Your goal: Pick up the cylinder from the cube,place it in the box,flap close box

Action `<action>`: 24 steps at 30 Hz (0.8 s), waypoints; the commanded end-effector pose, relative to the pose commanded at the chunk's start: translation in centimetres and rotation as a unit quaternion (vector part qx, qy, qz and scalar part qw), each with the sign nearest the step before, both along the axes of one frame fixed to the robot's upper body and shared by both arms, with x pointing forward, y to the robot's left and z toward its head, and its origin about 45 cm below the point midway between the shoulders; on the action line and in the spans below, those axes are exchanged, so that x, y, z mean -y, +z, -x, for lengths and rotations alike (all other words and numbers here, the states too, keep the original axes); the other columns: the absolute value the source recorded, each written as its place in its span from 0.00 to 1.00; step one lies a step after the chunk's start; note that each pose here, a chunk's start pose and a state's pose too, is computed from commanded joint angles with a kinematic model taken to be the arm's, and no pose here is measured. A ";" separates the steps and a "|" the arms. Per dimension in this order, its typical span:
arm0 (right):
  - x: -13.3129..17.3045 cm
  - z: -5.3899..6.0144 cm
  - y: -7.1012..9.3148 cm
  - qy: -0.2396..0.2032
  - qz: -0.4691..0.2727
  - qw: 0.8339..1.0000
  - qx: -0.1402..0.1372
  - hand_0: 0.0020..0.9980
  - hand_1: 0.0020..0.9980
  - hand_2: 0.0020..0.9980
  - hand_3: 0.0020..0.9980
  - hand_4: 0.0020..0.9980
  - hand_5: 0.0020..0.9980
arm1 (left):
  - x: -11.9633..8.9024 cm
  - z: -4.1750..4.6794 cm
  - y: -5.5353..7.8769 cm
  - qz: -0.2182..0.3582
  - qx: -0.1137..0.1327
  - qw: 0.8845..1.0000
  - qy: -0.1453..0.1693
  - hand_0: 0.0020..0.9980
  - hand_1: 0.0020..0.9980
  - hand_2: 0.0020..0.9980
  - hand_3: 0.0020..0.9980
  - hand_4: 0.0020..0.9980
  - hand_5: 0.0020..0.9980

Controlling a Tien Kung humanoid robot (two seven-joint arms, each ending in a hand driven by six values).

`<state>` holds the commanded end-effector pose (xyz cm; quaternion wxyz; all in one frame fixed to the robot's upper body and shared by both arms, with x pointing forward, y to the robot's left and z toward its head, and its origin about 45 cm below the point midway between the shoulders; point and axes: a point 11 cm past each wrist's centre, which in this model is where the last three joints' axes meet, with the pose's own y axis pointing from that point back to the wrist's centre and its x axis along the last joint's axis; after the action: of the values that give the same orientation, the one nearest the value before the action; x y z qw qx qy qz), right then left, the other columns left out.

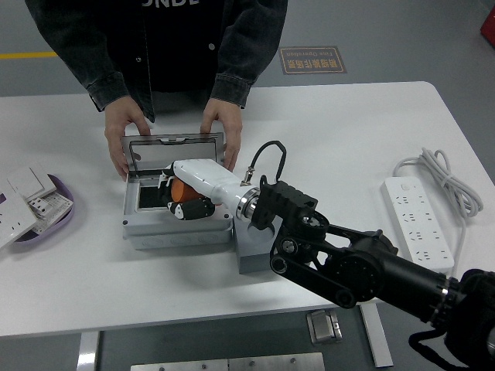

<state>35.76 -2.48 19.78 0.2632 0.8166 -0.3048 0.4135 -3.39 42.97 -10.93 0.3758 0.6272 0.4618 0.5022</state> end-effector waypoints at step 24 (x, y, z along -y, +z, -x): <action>0.3 0.3 -0.8 -0.001 0.009 1.000 0.012 0.90 0.78 0.79 0.85 0.73 0.14 | 0.0 -0.08 0.0 0.001 0.000 1.000 -0.004 0.61 0.60 0.56 0.60 0.67 0.22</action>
<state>35.49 -2.75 18.96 0.2675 0.8088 -0.3046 0.4260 -3.31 42.98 -10.93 0.3781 0.6285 0.4602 0.5002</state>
